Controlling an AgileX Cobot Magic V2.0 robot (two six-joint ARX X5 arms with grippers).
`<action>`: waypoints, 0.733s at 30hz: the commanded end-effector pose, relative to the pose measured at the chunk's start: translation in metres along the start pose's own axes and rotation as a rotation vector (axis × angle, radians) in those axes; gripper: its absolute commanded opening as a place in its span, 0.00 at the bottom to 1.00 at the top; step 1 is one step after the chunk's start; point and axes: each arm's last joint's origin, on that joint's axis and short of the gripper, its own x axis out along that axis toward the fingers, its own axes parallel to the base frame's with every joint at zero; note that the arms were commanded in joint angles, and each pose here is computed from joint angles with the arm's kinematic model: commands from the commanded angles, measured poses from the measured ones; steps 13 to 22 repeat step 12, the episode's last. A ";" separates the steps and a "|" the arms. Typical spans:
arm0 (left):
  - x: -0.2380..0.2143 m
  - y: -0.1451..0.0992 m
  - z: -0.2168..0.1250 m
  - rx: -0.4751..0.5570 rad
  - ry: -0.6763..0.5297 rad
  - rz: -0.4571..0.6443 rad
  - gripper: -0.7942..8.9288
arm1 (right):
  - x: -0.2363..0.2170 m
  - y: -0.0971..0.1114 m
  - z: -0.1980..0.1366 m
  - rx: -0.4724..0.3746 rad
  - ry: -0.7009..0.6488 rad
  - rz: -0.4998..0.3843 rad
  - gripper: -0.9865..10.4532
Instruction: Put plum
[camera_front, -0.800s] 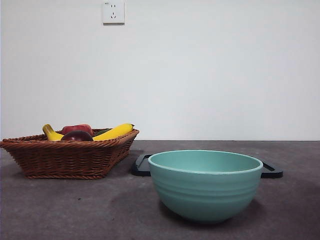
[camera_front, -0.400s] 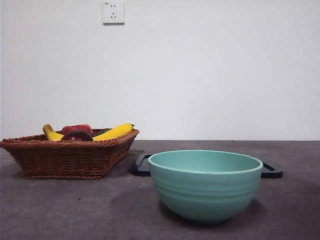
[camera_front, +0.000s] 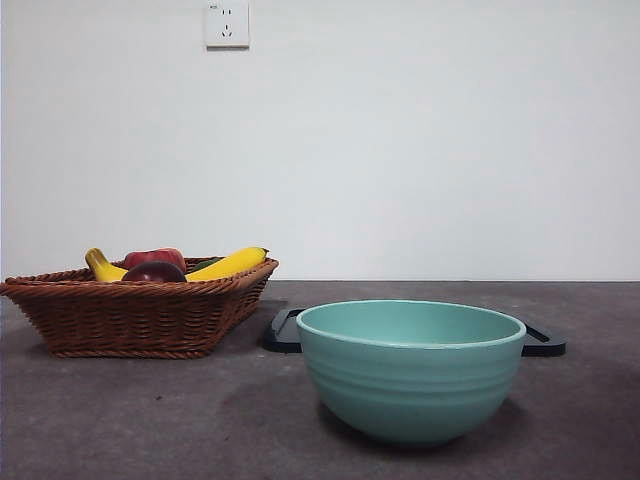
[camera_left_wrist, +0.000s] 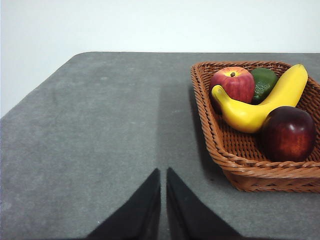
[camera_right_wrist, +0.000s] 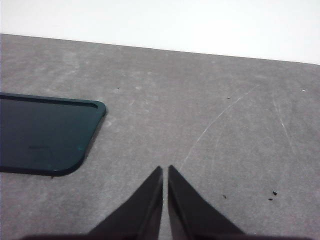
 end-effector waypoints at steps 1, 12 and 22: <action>0.002 0.000 -0.007 -0.003 0.026 0.005 0.10 | 0.000 0.000 -0.001 0.012 -0.007 -0.006 0.09; 0.002 0.000 -0.007 -0.003 0.025 0.005 0.10 | 0.000 0.000 -0.001 0.012 -0.007 -0.006 0.09; 0.002 0.000 -0.007 -0.003 0.025 0.005 0.10 | 0.000 0.000 -0.001 0.012 -0.007 -0.006 0.09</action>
